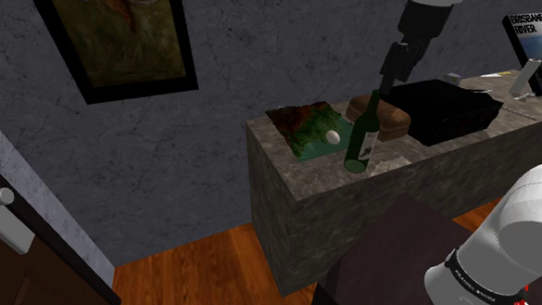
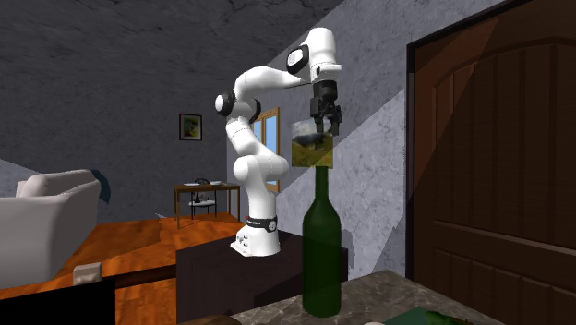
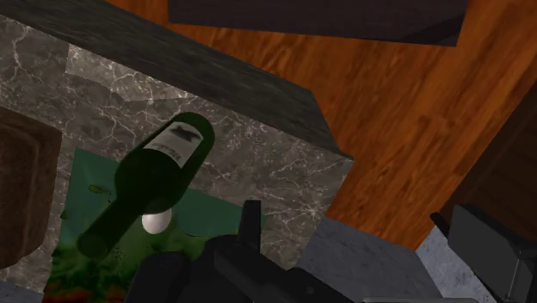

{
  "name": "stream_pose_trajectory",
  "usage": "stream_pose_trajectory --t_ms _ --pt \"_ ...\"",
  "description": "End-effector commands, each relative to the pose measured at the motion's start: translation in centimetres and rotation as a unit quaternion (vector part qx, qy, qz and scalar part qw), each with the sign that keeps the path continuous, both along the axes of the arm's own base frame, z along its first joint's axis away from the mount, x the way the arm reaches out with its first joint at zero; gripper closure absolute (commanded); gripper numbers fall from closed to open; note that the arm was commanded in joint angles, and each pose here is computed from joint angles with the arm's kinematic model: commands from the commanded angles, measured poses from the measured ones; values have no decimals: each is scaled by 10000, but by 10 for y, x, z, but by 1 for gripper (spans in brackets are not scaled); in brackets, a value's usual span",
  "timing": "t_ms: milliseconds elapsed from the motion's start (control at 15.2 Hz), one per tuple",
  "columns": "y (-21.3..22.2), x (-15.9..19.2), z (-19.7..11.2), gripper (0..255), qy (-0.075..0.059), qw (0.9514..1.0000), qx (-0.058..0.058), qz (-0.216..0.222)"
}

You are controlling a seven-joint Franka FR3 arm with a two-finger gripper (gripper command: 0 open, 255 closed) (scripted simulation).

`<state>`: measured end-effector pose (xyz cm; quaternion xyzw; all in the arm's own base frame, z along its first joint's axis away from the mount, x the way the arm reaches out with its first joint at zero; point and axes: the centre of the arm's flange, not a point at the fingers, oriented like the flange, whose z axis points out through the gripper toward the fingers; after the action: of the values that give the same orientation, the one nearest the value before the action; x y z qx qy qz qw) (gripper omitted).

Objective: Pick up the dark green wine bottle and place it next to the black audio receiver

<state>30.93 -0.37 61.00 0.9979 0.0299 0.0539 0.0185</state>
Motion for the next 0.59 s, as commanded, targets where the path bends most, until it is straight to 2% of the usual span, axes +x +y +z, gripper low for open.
stream_pose_trajectory --t_ms 0,528 --pt "0 0 0 0 0 10000 0 0" --pt "-84 55 -39 0 20 9985 104 -546"
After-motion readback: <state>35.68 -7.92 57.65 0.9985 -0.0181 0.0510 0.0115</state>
